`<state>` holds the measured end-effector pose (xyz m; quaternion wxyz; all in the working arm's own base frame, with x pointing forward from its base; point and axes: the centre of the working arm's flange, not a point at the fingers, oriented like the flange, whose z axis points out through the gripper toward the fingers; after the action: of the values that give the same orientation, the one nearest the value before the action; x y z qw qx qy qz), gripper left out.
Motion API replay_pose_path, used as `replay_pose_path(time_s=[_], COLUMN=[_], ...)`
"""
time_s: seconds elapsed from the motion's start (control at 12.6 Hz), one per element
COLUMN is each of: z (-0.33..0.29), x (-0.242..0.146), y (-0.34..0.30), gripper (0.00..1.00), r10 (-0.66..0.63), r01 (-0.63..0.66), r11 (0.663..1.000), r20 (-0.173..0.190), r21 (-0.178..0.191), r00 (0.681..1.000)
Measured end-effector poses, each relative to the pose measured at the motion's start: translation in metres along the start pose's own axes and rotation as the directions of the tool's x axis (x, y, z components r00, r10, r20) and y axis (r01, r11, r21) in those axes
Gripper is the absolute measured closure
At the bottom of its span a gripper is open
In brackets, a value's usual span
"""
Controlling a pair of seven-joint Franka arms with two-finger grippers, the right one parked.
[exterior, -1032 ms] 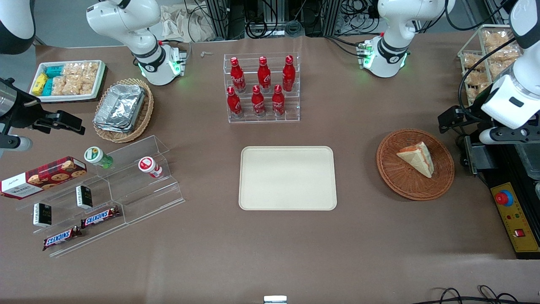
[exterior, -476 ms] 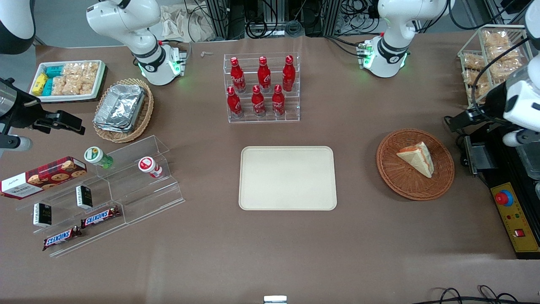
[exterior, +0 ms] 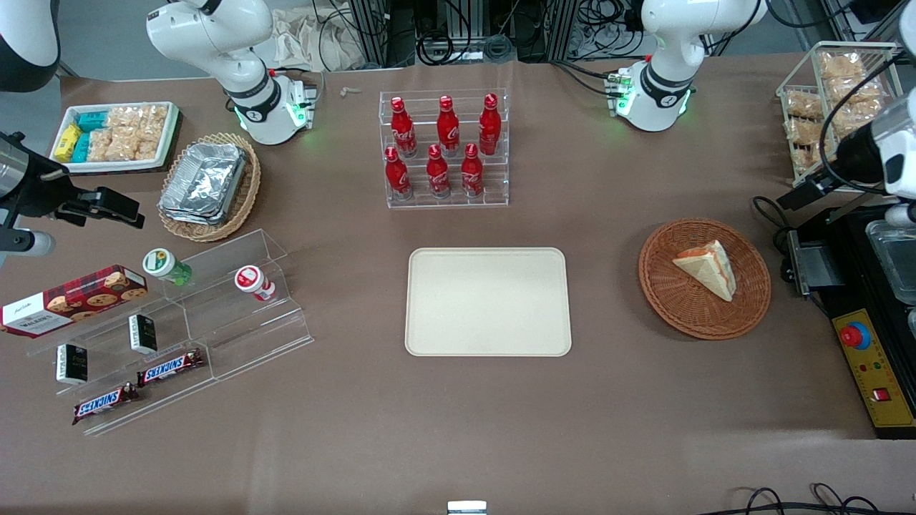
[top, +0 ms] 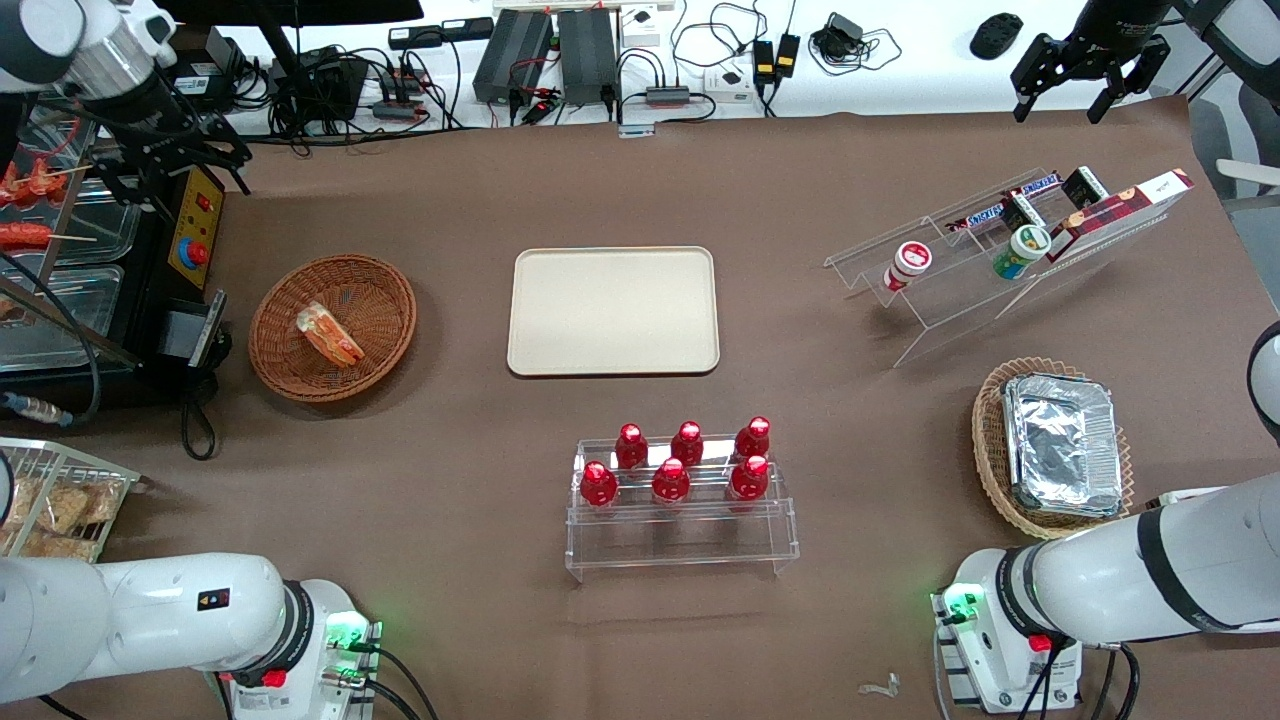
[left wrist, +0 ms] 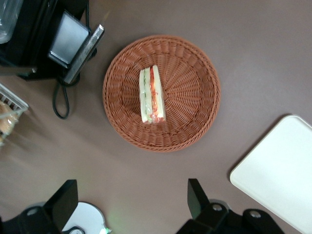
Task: Place sandwich from basket to tray
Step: 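Move the left gripper over the wrapped sandwich in the wicker basket, then lower the open left gripper onto the sandwich and close on it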
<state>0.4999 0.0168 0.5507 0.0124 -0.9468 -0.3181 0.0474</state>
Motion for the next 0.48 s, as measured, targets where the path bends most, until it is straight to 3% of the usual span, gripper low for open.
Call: replay_pose_path(time_s=[0.24,0.48], z=[0.054,0.114], x=[-0.011,-0.002], y=[0.008,0.011], gripper=[0.0,0.0], r10=[-0.092,-0.154], r01=[0.092,0.154], r11=[0.996,0.988], r20=[-0.036,-0.017], r21=[-0.02,-0.009], r00=[0.995,0.988])
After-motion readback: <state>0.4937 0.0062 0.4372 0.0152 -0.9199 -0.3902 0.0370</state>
